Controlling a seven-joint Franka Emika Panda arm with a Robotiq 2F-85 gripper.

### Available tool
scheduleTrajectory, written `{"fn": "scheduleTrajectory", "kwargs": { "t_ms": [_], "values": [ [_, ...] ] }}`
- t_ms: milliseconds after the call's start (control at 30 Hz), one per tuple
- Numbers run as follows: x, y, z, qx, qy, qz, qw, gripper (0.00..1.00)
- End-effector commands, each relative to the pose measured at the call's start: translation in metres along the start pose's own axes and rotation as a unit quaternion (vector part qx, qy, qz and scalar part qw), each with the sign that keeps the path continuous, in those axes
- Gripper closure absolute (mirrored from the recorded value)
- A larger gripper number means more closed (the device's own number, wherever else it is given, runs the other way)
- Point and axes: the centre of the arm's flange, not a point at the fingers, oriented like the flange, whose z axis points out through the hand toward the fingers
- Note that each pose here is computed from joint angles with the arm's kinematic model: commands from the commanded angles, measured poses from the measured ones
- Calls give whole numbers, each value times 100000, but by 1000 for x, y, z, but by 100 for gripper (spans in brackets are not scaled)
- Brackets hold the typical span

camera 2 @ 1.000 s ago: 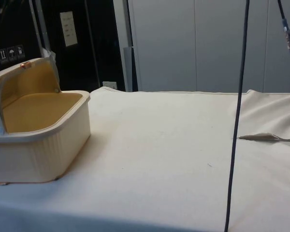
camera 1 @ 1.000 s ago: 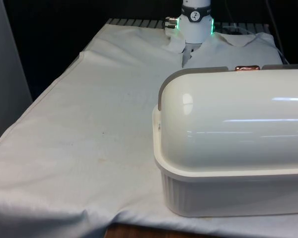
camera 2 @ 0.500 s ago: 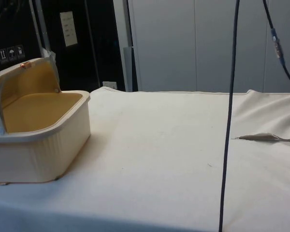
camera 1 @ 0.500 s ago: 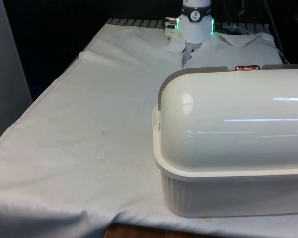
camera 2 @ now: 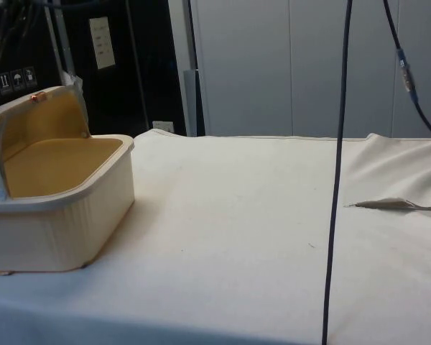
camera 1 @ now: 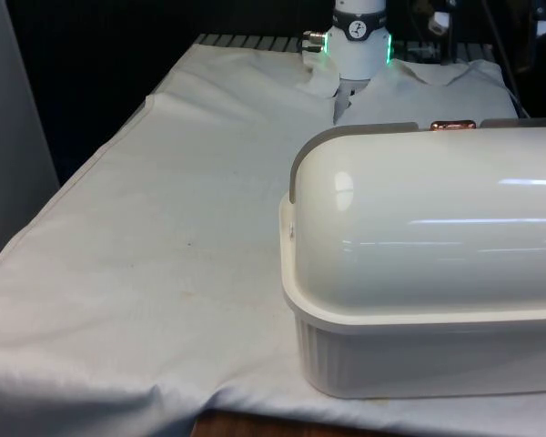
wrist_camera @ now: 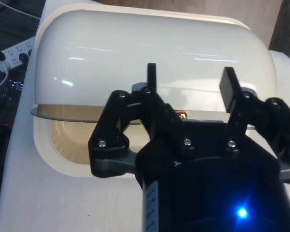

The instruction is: Open the lid, then close it.

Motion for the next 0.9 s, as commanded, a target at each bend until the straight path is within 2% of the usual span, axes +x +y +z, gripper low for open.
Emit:
{"fn": "scheduleTrajectory", "kwargs": {
  "t_ms": [0,167,233,433,867],
  "values": [
    [0,0,1,-80,247,251,99999,35],
    [-1,-1,1,-42,154,306,99999,59],
    [-1,-1,1,-42,154,356,99999,76],
    [-4,-3,7,102,-232,355,99999,100],
    [-16,-9,24,440,-1987,31,99979,100]
  ]
}}
